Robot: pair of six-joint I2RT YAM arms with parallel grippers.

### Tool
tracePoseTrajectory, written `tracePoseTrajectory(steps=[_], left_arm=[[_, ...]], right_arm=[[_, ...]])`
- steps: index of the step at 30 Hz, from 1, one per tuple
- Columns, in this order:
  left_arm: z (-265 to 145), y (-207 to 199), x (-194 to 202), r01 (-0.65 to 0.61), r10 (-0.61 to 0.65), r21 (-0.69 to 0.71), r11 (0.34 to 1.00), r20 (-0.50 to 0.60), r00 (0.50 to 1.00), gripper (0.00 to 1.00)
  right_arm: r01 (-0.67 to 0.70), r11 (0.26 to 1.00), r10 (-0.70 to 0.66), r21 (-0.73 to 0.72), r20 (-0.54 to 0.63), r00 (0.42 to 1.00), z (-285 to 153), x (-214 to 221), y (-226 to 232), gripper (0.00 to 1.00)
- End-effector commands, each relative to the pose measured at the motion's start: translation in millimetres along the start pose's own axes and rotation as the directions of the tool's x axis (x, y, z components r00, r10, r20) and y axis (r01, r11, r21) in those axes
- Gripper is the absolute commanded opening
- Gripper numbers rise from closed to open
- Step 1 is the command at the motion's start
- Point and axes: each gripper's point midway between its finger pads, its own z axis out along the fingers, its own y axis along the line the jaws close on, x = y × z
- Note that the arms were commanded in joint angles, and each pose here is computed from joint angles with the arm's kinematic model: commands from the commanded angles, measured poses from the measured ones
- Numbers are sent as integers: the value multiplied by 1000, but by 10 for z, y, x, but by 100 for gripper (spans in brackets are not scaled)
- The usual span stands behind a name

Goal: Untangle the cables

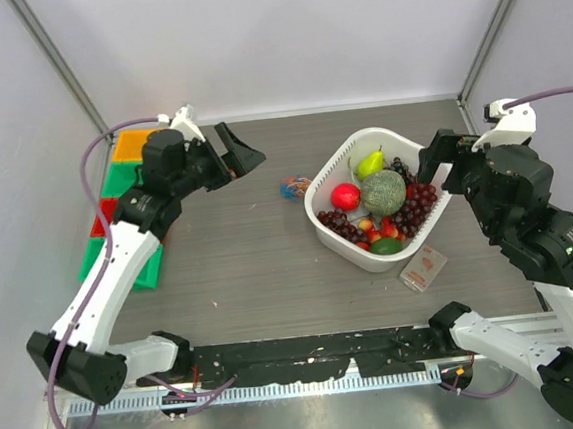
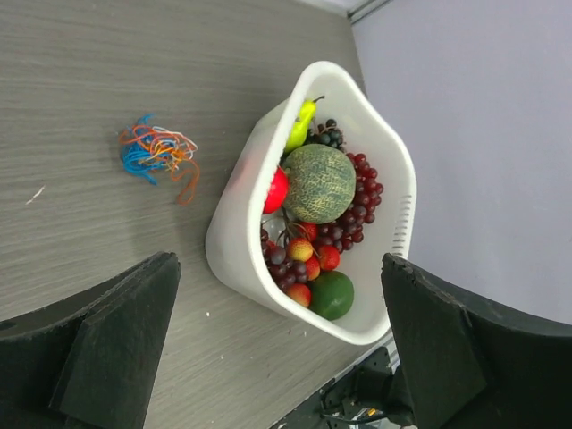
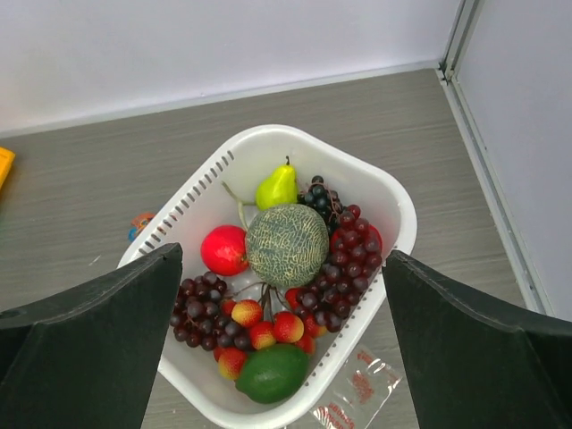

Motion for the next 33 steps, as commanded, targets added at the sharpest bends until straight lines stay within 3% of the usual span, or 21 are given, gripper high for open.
tracePoseTrajectory(steps=[1, 6, 9, 15, 18, 22, 28, 30, 33], left_arm=[[388, 17, 15, 62, -62, 18, 998, 10, 998, 100], [897, 274, 256, 185, -186, -5, 983, -31, 982, 99], [1142, 613, 360, 318, -317, -107, 942, 20, 948, 100], [1446, 1348, 626, 580, -543, -296, 759, 204, 815, 100], [1598, 1558, 806, 630, -592, -349, 694, 221, 775, 100], [1953, 1643, 974, 664, -651, -357, 658, 175, 739, 100], [2435, 1557, 1178, 675, -694, -332, 659, 75, 716, 99], [2495, 1552, 1205, 673, -693, -328, 663, 71, 718, 89], [2505, 1551, 1275, 673, -696, -313, 670, 52, 716, 59]], right_arm=[[-35, 999, 35, -23, 7, 999, -6, 23, 43, 100], [-61, 986, 64, -157, 13, 998, -111, 69, 209, 100], [-95, 972, 106, -216, 42, 993, -221, 76, 233, 100], [-94, 974, 116, -208, 96, 989, -364, -3, 102, 99], [-84, 978, 107, -192, 112, 988, -411, -27, 32, 99], [-71, 980, 92, -184, 113, 989, -411, 12, 2, 100], [-71, 974, 90, -215, 83, 992, -385, 103, 77, 99], [-75, 971, 94, -228, 73, 993, -380, 131, 108, 99], [-79, 963, 93, -257, 42, 995, -352, 203, 190, 99]])
